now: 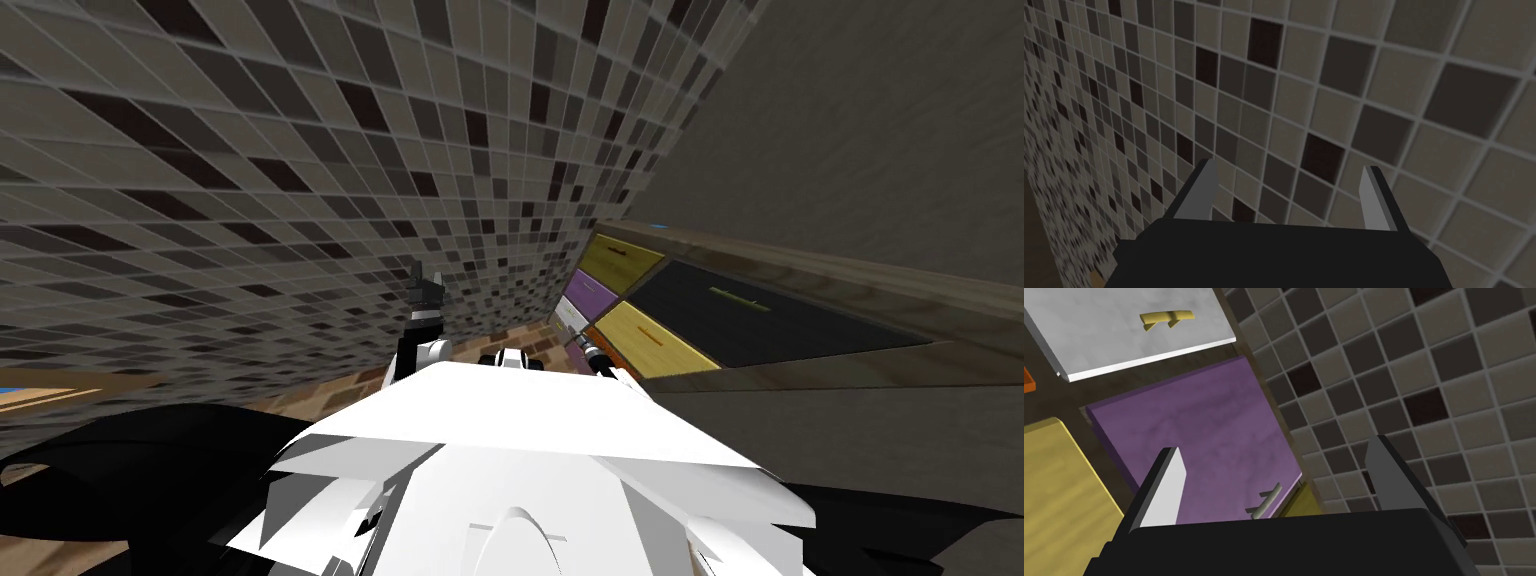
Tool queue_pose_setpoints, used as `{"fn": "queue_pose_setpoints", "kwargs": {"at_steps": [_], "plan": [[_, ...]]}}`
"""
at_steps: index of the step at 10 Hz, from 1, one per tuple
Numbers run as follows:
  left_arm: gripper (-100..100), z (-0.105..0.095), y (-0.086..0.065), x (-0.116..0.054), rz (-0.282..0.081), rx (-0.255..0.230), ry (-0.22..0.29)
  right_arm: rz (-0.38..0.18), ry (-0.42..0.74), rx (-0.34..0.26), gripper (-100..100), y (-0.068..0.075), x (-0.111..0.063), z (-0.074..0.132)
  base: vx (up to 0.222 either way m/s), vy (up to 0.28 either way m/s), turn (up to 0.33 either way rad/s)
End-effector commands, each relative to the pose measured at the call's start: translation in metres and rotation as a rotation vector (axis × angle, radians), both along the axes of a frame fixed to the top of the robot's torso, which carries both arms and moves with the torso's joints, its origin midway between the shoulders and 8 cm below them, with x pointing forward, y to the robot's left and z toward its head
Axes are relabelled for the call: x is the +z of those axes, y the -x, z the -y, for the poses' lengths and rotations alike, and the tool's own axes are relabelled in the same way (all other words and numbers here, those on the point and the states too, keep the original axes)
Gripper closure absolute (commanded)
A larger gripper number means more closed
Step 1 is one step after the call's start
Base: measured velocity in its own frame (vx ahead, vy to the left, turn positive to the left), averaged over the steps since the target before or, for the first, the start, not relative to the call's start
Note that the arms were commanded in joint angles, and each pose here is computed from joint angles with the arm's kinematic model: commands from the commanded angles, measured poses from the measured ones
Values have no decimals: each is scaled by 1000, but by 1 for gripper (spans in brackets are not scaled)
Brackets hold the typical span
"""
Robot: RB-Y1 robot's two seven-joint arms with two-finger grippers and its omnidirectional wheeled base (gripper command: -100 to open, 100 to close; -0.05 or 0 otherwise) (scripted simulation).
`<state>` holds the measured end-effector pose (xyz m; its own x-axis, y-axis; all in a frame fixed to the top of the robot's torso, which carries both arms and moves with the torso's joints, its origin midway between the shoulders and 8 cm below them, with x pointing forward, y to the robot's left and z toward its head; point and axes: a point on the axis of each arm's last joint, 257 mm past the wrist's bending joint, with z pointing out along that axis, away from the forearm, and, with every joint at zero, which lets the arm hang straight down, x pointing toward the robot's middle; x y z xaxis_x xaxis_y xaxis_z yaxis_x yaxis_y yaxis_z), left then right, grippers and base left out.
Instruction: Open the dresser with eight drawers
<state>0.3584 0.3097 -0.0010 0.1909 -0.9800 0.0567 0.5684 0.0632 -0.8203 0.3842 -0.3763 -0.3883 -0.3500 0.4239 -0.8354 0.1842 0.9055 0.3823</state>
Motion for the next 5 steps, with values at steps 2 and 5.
{"fn": "queue_pose_setpoints", "kwargs": {"at_steps": [2,5], "plan": [[0,0,0,0,0,0,0,-94,96,-24,-100,11,-28,36,13,58,187],[0,0,0,0,0,0,0,-238,257,-57,-100,38,-62,94,39,100,240]]}}
